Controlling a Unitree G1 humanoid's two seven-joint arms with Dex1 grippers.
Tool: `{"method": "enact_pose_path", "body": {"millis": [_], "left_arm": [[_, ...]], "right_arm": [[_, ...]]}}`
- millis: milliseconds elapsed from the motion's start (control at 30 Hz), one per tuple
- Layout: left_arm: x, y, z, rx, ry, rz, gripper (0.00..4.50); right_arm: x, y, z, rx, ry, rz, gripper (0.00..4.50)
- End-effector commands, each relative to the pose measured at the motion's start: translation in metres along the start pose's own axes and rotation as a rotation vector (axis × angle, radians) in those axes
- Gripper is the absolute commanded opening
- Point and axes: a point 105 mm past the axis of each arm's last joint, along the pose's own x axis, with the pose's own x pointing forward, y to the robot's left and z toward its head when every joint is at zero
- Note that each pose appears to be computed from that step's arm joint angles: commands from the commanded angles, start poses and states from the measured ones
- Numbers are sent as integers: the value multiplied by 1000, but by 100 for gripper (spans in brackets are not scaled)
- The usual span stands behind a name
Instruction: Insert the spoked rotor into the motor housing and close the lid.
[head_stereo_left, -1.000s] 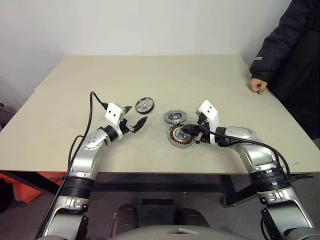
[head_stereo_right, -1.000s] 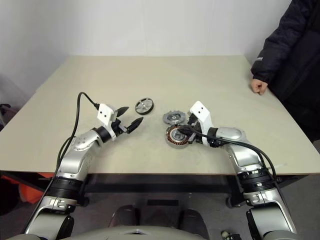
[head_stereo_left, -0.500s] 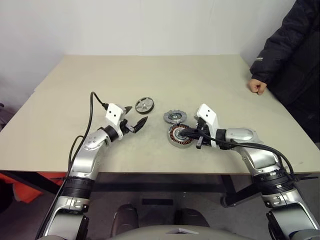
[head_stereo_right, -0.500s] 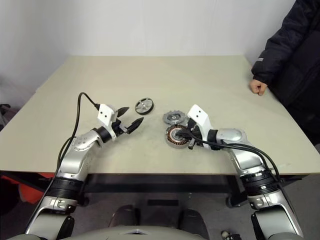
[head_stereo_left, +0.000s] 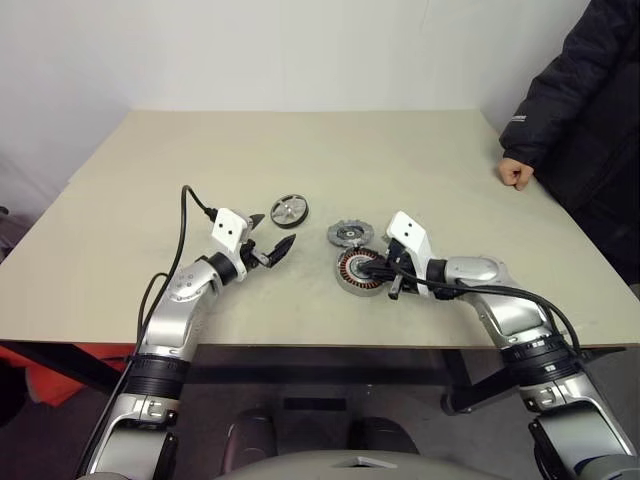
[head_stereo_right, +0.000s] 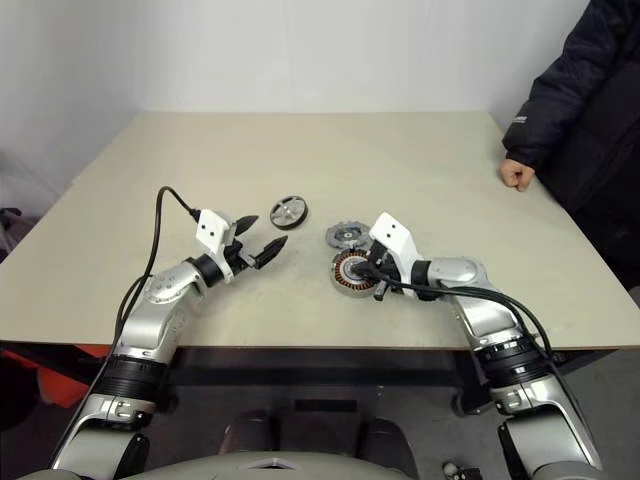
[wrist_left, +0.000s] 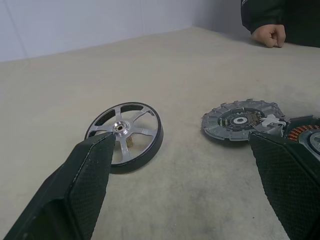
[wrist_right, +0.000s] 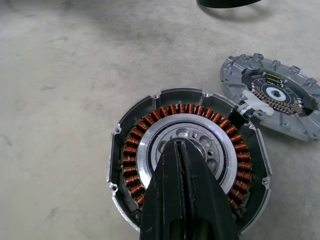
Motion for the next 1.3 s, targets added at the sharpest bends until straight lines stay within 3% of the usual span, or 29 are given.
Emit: {"method": "enact_pose_path", "body": {"millis": [33,300,633,900,1133,1300], "left_arm": [[0,0,13,30,-37,-4,450],[0,0,13,30,-37,-4,450],[1,0,12,29,-34,-8,450],[0,0,12,31,-35,-5,450],[-2,1,13,33,-35,3,450],[-2,1,12,33,-35,4,450]], "right_arm": [[0,-6,8,-26,-14,-18,6],[-1,-7,9,-35,-18,-23,6],[-2,-2,30,-51,-94,0,6],[8,-7,23,-30,-77,-13,6],[14,-5,1,-19,-5,-12,6],[9,-11,19,-34,-68,-27,6]]}}
